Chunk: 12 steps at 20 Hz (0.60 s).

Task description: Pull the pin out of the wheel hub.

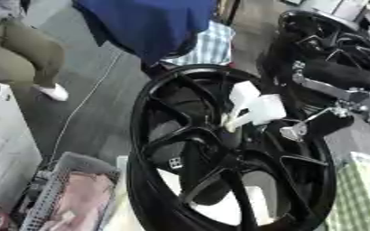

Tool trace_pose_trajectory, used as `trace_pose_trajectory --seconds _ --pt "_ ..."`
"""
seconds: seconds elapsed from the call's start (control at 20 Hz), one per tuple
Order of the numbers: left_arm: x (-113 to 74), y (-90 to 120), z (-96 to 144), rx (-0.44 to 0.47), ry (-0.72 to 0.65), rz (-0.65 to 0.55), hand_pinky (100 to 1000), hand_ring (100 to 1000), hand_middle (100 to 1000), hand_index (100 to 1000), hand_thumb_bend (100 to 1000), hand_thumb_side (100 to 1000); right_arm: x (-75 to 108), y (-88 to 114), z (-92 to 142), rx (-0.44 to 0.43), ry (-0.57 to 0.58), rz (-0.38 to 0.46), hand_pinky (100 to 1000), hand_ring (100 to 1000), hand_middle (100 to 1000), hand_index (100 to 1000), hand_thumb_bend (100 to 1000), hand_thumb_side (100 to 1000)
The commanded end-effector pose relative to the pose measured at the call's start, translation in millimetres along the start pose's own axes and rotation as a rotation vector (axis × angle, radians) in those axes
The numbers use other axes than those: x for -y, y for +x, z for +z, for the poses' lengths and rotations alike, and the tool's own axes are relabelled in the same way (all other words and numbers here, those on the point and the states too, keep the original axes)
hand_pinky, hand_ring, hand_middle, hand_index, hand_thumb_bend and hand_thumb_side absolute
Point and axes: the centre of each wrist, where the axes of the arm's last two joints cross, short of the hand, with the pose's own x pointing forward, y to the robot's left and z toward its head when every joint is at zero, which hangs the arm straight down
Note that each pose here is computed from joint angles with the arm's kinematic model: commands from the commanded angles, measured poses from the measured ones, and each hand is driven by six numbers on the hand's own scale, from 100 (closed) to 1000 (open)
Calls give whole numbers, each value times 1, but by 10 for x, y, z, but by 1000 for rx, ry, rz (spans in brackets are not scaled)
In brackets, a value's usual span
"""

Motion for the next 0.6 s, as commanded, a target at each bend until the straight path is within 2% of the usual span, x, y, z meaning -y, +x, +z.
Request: trace_pose_trajectory --seconds 0.05,0.6 --pt "18 60 -18 14 -13 -9 850 718 635 824 162 693 169 -31 58 -45 -38 8 779 589 291 321 212 161" --pt "10 61 -11 14 -6 -11 850 719 636 824 163 693 325 -91 125 -161 -107 -83 759 571 279 309 159 124"
